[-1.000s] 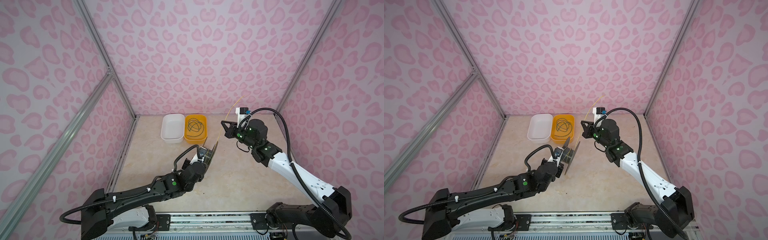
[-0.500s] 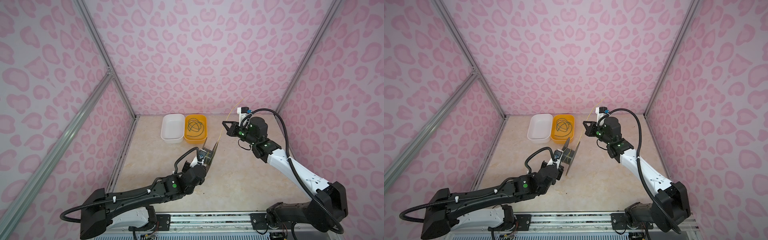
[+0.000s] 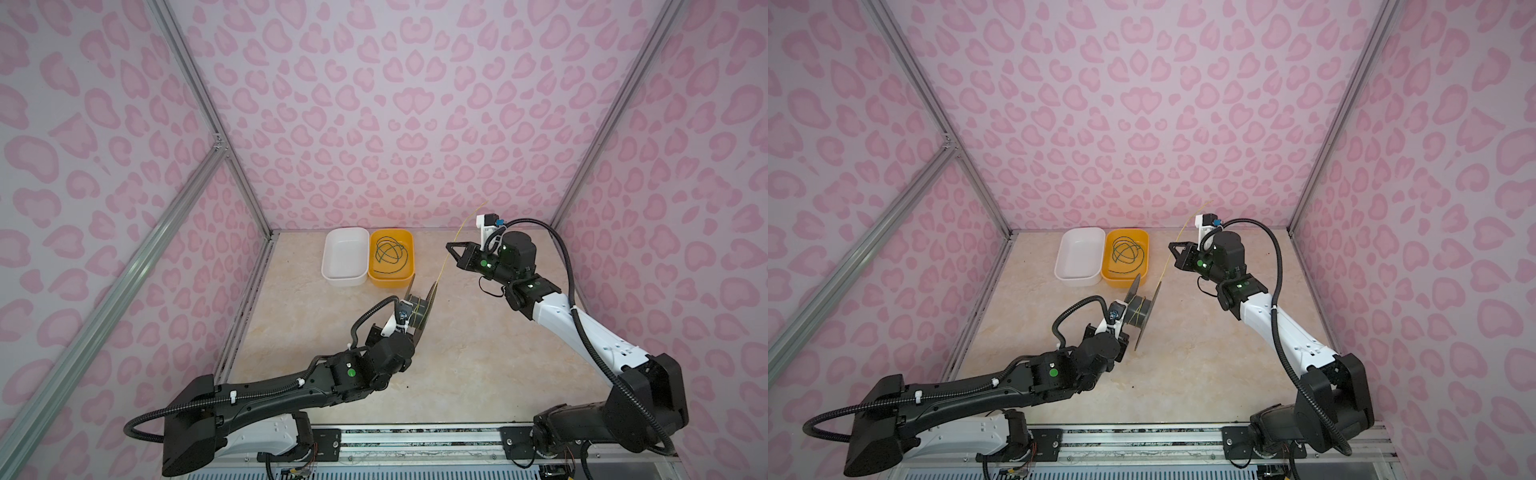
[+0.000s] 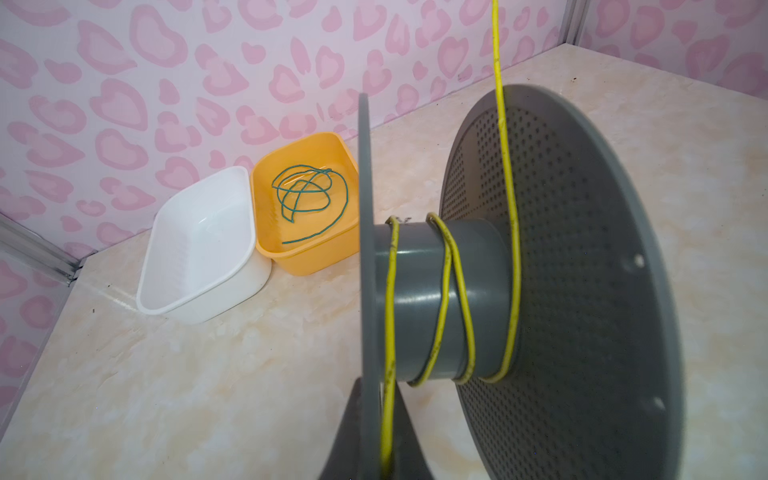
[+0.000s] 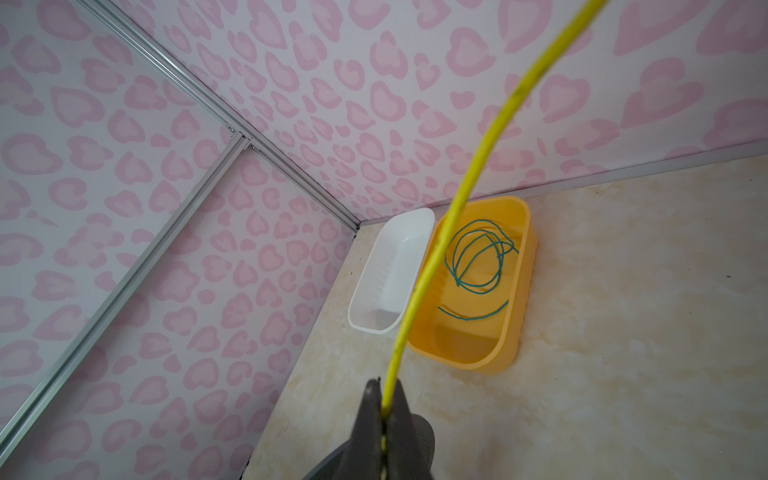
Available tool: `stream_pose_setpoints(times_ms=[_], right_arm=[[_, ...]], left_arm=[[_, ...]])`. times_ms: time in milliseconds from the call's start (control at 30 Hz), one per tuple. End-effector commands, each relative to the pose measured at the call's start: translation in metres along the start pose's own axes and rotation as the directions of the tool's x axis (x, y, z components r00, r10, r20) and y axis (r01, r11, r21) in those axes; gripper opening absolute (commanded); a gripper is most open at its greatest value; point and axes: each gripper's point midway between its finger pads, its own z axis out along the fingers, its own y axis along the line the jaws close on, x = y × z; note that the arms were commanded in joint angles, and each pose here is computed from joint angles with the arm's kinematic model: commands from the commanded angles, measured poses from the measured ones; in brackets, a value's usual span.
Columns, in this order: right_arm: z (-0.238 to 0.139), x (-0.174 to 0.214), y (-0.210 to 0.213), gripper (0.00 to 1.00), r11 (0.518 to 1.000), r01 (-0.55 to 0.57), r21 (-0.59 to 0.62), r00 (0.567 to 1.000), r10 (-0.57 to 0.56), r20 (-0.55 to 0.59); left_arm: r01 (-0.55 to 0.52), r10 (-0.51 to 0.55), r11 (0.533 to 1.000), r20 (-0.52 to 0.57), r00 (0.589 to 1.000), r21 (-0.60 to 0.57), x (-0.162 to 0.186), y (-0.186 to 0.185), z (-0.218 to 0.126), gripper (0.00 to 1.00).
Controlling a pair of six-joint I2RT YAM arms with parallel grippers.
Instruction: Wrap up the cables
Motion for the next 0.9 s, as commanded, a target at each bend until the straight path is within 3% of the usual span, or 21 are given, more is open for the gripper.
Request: stream_pose_setpoints(times_ms=[0, 867], right_arm=[[-0.01, -0.058, 0.014, 0.0, 0.998, 0.061, -0.028, 0.97, -0.052, 0.237], [-0.019, -0.088, 0.014, 0.01, 0.997, 0.037, -0.066, 0.956, -0.017, 0.293]], left_arm=[[-0.138, 0.14, 0.99, -0.117, 0.983, 0.028, 0.034, -0.001, -0.001, 0.04], [-0.152, 0.158, 0.987, -0.139, 0.978, 0.05, 0.043, -0.01, 0.0, 0.04]])
